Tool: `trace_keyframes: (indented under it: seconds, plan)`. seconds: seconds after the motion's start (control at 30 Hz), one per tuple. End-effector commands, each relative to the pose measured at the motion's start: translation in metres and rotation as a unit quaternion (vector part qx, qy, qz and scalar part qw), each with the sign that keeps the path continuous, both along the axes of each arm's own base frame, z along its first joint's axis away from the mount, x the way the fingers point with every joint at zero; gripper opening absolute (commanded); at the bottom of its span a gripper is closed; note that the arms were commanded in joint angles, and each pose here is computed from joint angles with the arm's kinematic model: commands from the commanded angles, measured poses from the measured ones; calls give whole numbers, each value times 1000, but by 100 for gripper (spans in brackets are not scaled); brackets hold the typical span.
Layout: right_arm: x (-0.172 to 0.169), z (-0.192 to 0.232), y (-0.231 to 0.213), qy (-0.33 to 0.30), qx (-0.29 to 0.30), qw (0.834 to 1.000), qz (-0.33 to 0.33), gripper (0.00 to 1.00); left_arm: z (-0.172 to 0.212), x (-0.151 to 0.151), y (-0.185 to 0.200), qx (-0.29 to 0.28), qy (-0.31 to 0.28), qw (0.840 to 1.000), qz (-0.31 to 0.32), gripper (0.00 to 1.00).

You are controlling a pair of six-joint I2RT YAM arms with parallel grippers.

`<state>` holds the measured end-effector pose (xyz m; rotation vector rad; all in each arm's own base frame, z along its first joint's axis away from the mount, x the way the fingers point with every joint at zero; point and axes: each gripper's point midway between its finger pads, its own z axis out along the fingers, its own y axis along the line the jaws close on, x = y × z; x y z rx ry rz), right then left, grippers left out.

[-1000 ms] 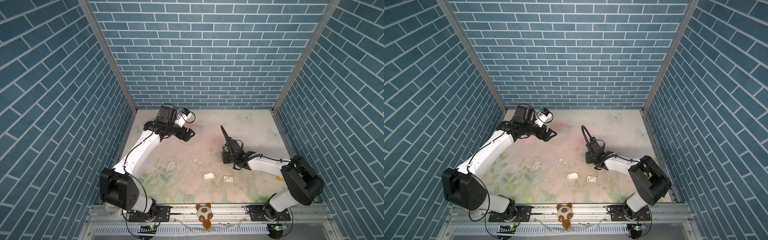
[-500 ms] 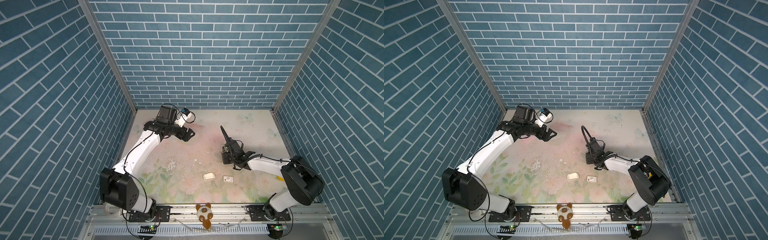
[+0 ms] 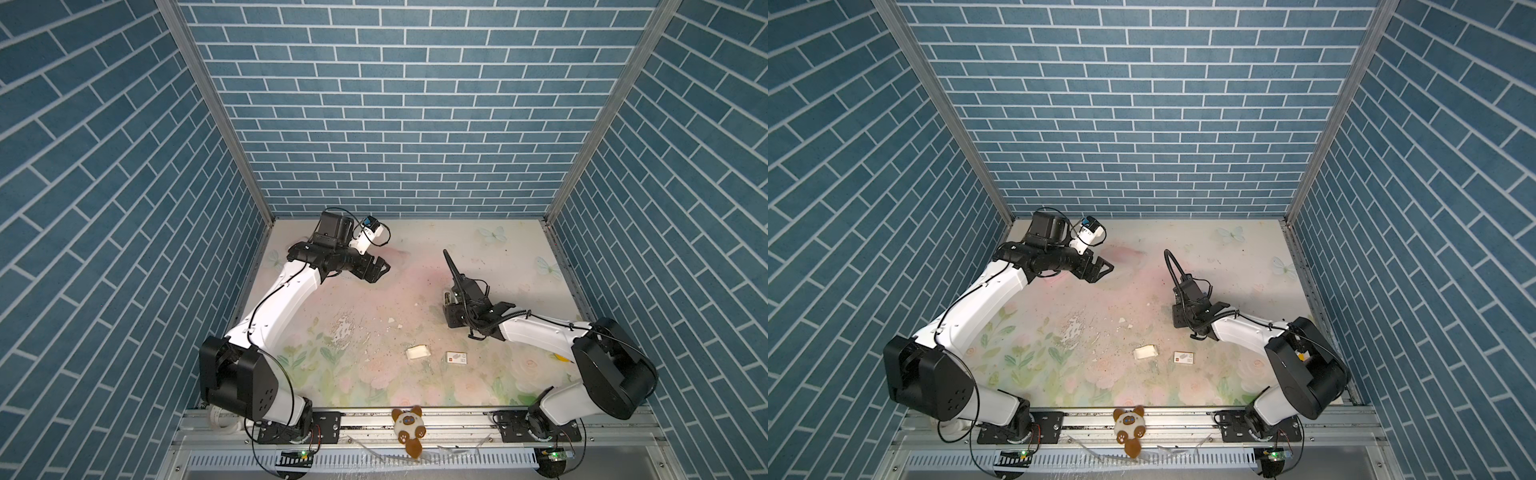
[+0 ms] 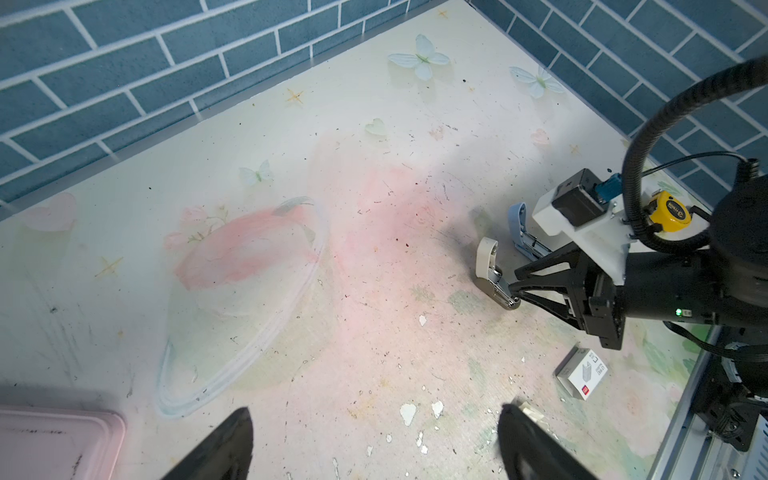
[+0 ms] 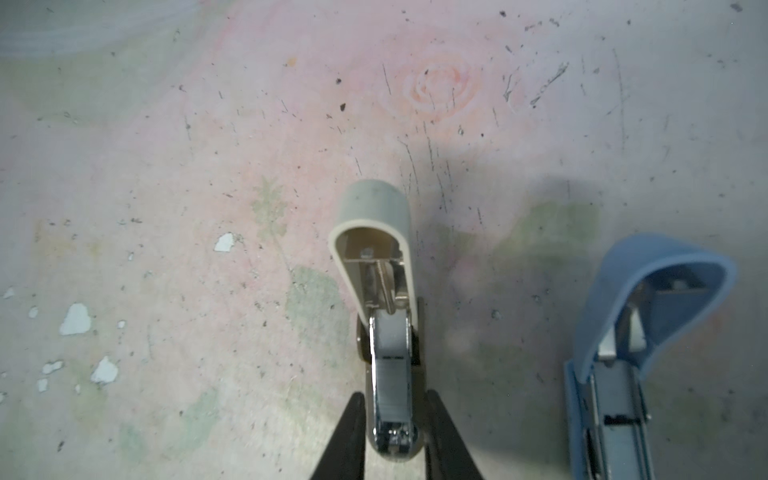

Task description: Load the staples into the stapler

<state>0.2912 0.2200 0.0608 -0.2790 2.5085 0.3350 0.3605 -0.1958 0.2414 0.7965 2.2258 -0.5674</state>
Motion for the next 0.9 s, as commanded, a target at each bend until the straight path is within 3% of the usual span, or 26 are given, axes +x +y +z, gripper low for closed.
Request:
trace_keyframes:
  seconds: [0.0,0.4,0.87]
  plan:
    - [2,24,12,-5,21,999,24,27,1,2,3,-1,-2,1000,3,93]
    - [12,13,27,20,9,999,47,27,-2,2,3,3,-1,1000,3,93]
    - [17,-5,16,29,-14,999,30,28,-4,3,3,3,1,1000,1,93]
